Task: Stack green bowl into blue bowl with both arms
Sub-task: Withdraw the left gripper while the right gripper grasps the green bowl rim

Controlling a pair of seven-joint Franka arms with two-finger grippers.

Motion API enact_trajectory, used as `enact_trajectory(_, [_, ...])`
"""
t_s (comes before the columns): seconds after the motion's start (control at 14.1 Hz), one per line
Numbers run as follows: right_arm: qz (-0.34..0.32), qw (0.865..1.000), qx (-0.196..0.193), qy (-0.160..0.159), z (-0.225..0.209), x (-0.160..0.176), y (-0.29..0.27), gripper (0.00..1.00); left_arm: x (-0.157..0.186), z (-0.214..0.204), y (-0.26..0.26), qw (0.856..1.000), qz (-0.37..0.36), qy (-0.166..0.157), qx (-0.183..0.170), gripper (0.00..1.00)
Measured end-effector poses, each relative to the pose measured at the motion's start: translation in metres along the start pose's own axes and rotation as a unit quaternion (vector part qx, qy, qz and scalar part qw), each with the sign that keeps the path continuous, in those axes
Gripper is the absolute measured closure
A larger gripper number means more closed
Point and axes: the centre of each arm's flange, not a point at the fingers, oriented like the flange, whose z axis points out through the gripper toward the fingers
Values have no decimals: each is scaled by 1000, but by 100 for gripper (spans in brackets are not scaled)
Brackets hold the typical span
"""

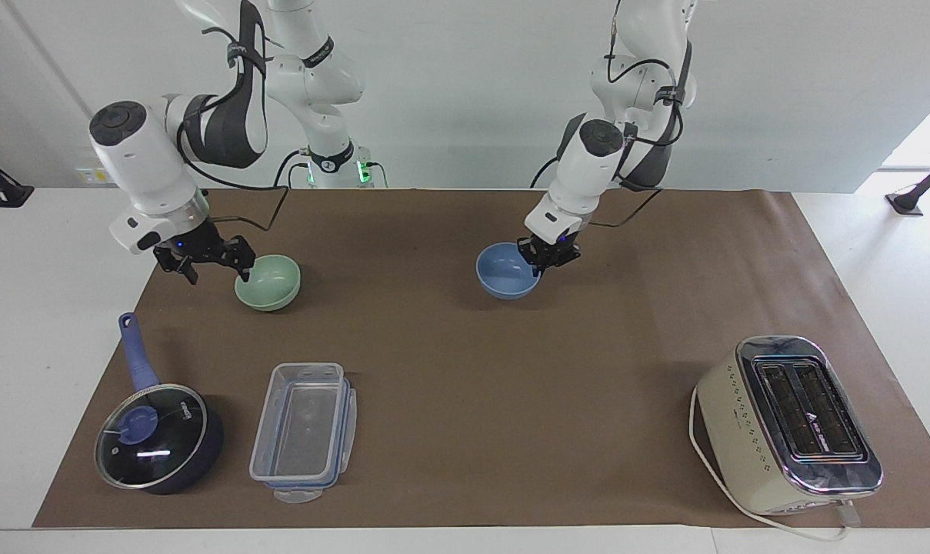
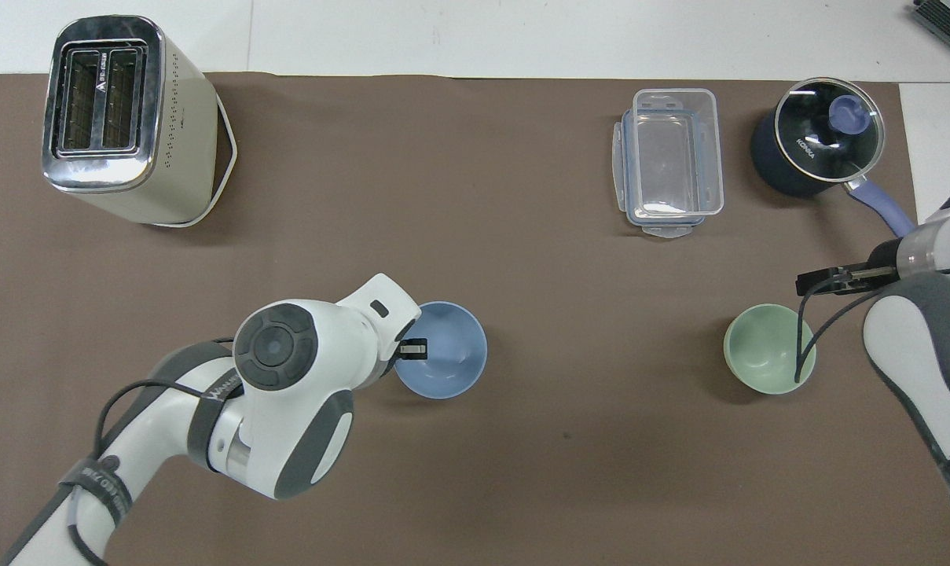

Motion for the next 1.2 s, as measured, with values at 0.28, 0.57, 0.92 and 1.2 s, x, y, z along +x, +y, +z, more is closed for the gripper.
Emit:
enact_trajectory(0.28, [-6, 1000, 2, -6, 51, -23, 8, 0, -16, 18, 27, 1000, 3, -2, -2, 96])
enact_trajectory(0.57, [-4, 1000, 3, -2, 82, -42, 14, 0, -18, 29, 23, 1000, -11, -10, 5, 96])
enact_trajectory(0.92, [-21, 1000, 6, -7, 97, -48, 14, 32, -5, 22, 12, 999, -34, -3, 3, 45])
enact_trajectory(1.2, [-11, 1000, 15, -2, 96, -49, 21, 77, 31, -26, -18, 999, -37, 8, -3, 0])
